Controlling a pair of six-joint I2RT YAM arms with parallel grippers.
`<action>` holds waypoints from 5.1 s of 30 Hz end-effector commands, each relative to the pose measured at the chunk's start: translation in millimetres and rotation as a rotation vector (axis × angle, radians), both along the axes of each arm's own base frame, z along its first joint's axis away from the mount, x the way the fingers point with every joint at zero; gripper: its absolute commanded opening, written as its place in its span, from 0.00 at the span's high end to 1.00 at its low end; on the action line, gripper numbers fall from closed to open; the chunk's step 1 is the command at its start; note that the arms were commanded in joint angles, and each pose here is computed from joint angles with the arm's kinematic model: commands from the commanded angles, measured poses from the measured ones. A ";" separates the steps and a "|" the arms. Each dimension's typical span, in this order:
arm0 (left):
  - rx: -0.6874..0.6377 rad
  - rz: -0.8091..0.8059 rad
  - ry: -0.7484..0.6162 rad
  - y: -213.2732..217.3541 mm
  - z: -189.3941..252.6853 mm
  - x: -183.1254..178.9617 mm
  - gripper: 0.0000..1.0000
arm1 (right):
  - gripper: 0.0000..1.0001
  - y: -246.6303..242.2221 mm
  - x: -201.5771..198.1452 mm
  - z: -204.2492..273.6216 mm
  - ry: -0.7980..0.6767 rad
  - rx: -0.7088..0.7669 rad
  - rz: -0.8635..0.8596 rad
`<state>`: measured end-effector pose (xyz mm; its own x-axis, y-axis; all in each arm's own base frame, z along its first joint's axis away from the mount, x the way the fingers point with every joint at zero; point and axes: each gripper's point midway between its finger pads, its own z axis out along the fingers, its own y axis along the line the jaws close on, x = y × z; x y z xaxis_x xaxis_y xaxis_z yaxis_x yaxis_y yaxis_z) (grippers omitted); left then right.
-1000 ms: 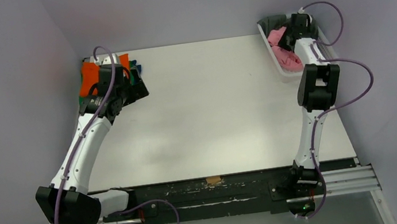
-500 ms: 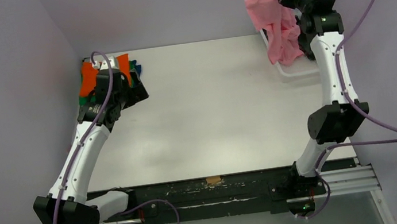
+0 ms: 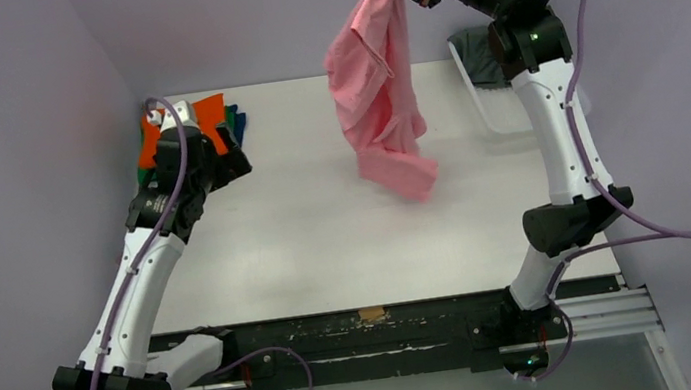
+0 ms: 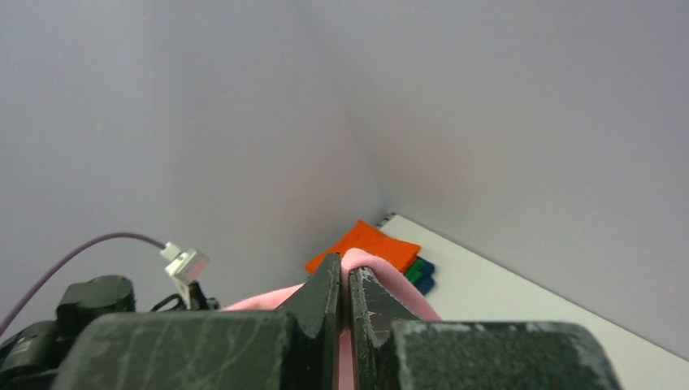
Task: Fold and stack the t-shirts
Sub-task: Move the tshirt to the center of the board, then flatten out the tshirt
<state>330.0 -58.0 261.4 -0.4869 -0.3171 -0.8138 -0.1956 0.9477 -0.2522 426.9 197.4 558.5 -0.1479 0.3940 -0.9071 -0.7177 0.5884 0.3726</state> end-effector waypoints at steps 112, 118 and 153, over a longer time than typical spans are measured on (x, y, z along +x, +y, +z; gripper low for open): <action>-0.081 -0.216 0.106 -93.0 -48.2 111.2 1.00 | 1.00 -130.0 5.3 -391.1 0.638 -0.766 -0.904; -0.077 -0.231 -0.241 -82.2 76.8 103.7 1.00 | 1.00 -135.9 -6.6 -267.0 0.368 -0.738 -0.881; 0.113 -0.091 -0.850 -6.5 278.8 0.7 1.00 | 0.94 -84.9 -146.3 -96.8 -0.058 -0.553 -0.383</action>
